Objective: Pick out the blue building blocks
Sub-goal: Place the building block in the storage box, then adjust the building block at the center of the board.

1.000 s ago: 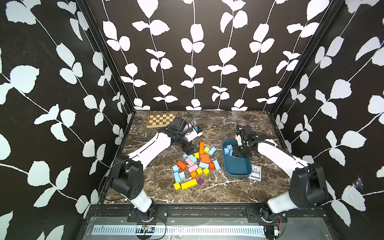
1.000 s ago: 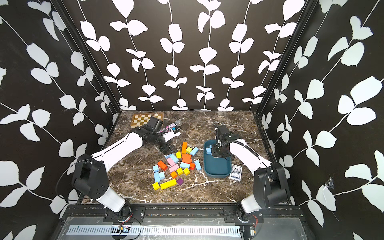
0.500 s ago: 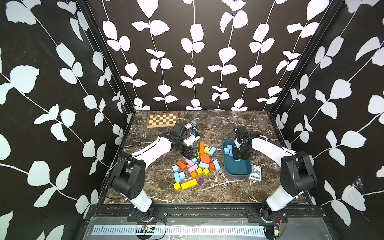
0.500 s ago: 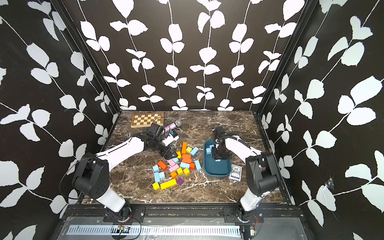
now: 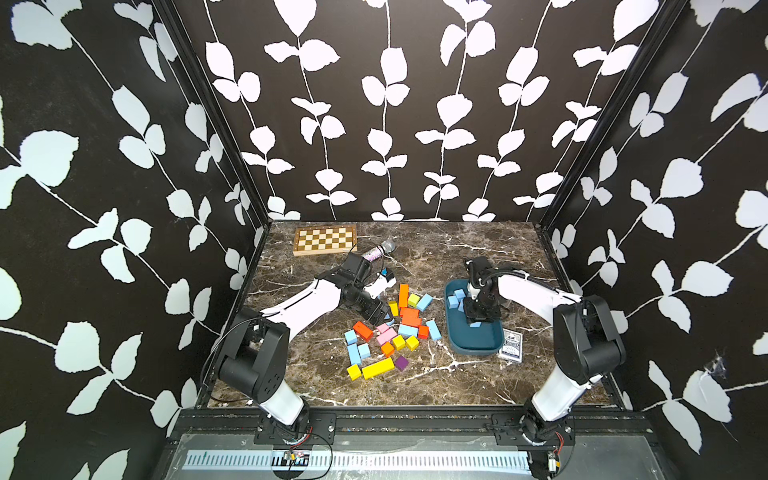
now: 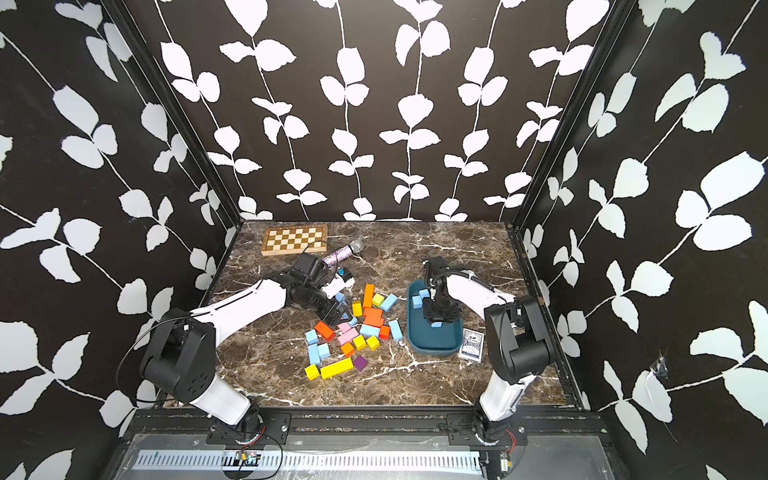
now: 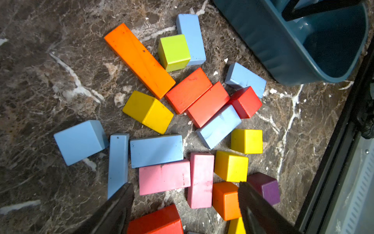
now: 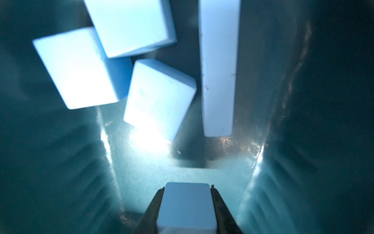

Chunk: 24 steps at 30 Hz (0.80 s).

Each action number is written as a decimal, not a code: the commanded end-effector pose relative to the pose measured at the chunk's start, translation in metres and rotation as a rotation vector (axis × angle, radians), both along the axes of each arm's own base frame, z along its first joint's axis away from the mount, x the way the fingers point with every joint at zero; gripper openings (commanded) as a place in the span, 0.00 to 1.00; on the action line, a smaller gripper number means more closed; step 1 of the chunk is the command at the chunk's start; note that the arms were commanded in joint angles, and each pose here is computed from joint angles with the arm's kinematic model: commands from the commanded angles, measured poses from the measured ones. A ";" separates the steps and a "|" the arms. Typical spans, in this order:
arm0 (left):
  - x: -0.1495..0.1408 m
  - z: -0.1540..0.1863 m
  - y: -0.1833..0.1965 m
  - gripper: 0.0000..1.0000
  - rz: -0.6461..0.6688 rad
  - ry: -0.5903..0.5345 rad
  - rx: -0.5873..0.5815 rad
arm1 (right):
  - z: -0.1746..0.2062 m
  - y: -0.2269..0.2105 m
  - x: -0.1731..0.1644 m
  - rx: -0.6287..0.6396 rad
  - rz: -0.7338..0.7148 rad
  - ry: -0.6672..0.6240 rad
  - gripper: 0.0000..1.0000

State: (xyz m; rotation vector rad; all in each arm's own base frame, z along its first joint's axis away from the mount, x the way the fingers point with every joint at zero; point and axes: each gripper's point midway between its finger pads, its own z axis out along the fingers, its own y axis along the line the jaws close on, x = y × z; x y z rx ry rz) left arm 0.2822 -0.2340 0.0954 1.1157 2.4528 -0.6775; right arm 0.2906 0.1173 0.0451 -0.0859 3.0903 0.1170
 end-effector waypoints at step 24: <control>-0.028 -0.018 0.050 0.77 -0.466 -0.242 0.333 | 0.103 0.097 0.040 0.275 0.067 -0.417 0.46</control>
